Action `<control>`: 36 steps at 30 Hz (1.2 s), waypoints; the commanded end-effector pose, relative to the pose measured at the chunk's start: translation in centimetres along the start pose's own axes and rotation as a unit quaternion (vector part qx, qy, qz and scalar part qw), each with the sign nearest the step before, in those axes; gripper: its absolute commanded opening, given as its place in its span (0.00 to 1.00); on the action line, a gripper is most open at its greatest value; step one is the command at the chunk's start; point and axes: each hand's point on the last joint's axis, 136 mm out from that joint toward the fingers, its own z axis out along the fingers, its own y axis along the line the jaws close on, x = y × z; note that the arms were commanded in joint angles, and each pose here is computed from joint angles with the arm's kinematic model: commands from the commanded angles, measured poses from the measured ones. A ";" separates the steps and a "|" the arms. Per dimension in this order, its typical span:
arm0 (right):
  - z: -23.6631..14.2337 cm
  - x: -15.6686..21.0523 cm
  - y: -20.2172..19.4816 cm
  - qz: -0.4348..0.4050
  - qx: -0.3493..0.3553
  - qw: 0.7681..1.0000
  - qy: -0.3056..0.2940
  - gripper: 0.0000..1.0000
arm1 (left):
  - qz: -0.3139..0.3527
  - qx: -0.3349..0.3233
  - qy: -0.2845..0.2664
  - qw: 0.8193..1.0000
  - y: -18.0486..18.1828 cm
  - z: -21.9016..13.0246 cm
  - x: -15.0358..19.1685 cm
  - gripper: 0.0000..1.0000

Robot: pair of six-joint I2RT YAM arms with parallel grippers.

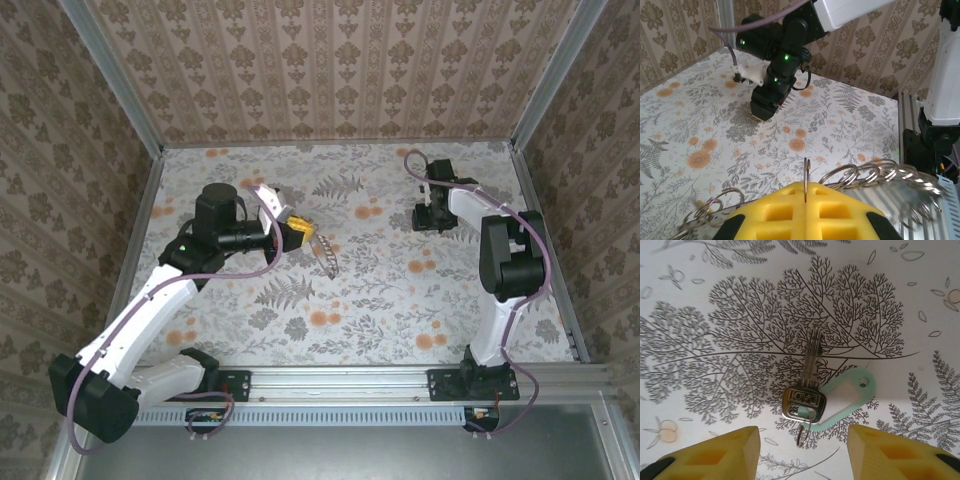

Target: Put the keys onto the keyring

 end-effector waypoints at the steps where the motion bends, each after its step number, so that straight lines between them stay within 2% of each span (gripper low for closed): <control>1: 0.4 -0.3 -0.6 -0.011 0.023 1.000 0.001 0.48 | 0.017 0.007 -0.024 1.000 -0.6 -0.3 -1.3 0.00; 8: 1.5 -0.3 -0.4 -0.011 0.019 1.000 0.004 0.41 | 0.017 0.007 -0.024 1.000 -0.6 -0.3 -1.2 0.00; 24: 1.4 0.0 -0.3 -0.008 0.014 1.000 0.006 0.15 | 0.010 0.013 -0.015 1.000 -0.5 0.1 -0.9 0.00; 31: -0.5 -0.2 -0.5 -0.011 0.014 1.000 -0.015 0.02 | 0.013 0.007 -0.009 1.000 -0.5 0.0 -0.9 0.00; 34: -2.7 -0.7 0.0 -0.012 -0.005 0.999 -0.045 0.00 | 0.014 0.008 -0.003 1.000 -0.5 0.1 -0.8 0.00; 36: -5.0 -1.5 1.1 -0.018 -0.033 0.995 -0.093 0.00 | 0.015 0.006 0.004 1.000 -0.4 0.2 -0.7 0.00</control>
